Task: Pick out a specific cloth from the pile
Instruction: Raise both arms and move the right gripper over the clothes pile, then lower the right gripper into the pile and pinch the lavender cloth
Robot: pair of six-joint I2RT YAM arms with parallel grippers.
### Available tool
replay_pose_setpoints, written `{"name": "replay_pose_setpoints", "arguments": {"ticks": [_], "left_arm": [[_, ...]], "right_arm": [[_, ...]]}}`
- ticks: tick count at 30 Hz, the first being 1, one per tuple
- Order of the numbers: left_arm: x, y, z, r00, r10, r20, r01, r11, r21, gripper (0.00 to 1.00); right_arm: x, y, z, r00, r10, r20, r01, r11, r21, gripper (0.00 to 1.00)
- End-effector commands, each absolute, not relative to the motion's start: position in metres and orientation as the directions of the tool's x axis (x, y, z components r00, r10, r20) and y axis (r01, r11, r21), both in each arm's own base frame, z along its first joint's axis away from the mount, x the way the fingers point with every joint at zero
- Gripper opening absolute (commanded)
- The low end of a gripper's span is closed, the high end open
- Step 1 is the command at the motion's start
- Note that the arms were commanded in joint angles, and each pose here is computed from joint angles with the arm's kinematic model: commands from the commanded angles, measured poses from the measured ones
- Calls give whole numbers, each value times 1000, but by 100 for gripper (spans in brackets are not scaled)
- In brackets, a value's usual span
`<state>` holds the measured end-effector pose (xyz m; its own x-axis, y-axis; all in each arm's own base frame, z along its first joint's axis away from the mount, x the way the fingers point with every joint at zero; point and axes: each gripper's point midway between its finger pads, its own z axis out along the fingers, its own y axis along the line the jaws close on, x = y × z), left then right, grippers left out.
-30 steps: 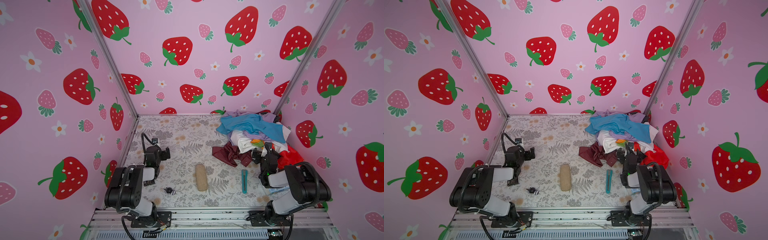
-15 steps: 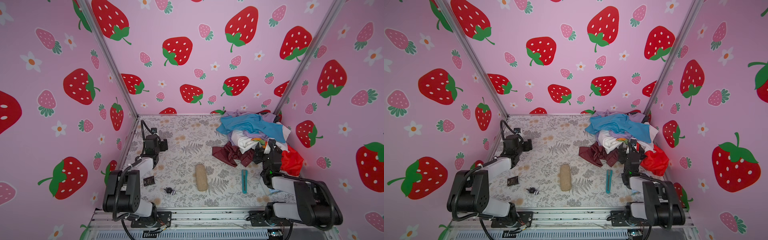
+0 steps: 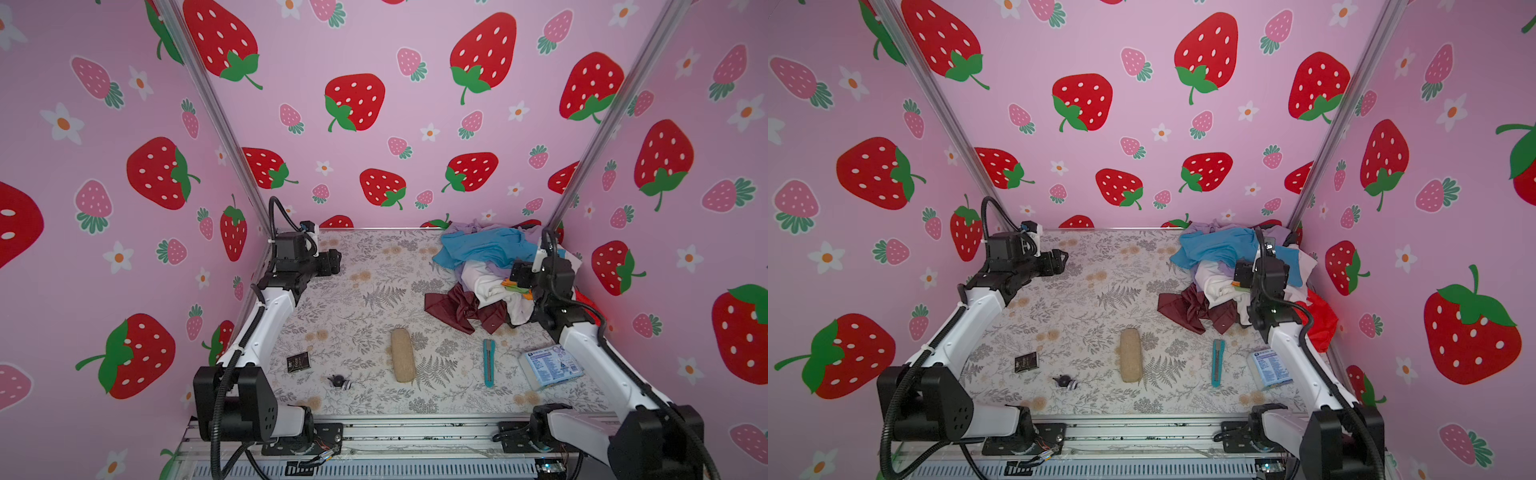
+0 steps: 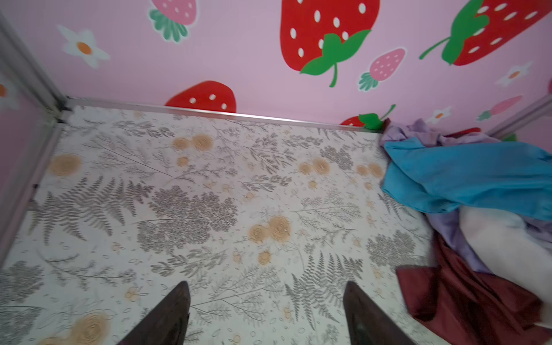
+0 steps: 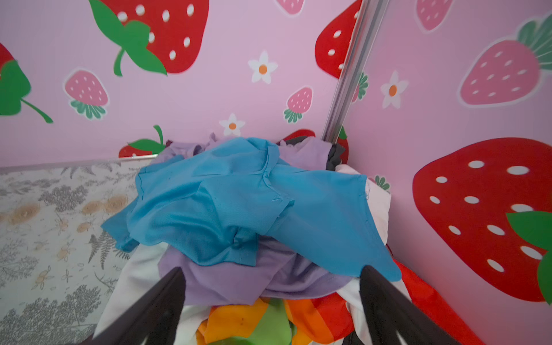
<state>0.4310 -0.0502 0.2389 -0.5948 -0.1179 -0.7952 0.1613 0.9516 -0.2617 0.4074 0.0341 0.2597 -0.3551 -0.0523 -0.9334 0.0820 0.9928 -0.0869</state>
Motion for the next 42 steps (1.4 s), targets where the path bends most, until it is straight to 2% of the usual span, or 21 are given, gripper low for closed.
{"name": "replay_pose_setpoints", "arguments": {"ticks": [1,5,8,11,13,16,19,26,32,35,39,42], "left_arm": [[420,-89,240,-708,-157,-689,260,849,-461,77],[417,-107,245,-738,-170,-653,312,773,-553,74],[409,-120,255,-748,-159,-644,366,710,-601,78],[391,-145,277,-783,-115,-611,465,543,-699,81],[381,-160,293,-808,-92,-582,509,389,-768,81],[375,-171,308,-818,-83,-569,542,223,-810,81],[379,-172,303,-826,-90,-557,523,246,-816,81],[385,-168,288,-841,-105,-530,474,328,-817,81],[383,-170,281,-850,-104,-516,456,344,-821,81],[384,-172,279,-855,-104,-509,448,349,-823,81],[383,-174,276,-858,-102,-504,442,353,-825,81],[383,-175,275,-859,-100,-502,441,355,-825,81]], "right_arm": [[423,56,224,-588,-95,-803,-34,995,-92,86],[451,80,221,-660,-98,-745,-112,993,-31,80],[456,86,218,-698,-94,-710,-124,992,-9,77],[452,87,211,-744,-111,-659,-137,991,-12,75],[446,86,204,-773,-126,-622,-147,989,-17,75],[438,86,197,-796,-139,-589,-160,987,-17,74],[436,86,190,-805,-152,-574,-169,985,-23,69],[438,94,172,-831,-151,-535,-187,982,14,49],[436,99,170,-832,-154,-532,-198,980,26,48],[435,107,166,-835,-165,-525,-212,977,29,45],[433,113,162,-839,-179,-513,-221,975,21,36],[431,116,158,-844,-183,-504,-222,975,18,35]]}}
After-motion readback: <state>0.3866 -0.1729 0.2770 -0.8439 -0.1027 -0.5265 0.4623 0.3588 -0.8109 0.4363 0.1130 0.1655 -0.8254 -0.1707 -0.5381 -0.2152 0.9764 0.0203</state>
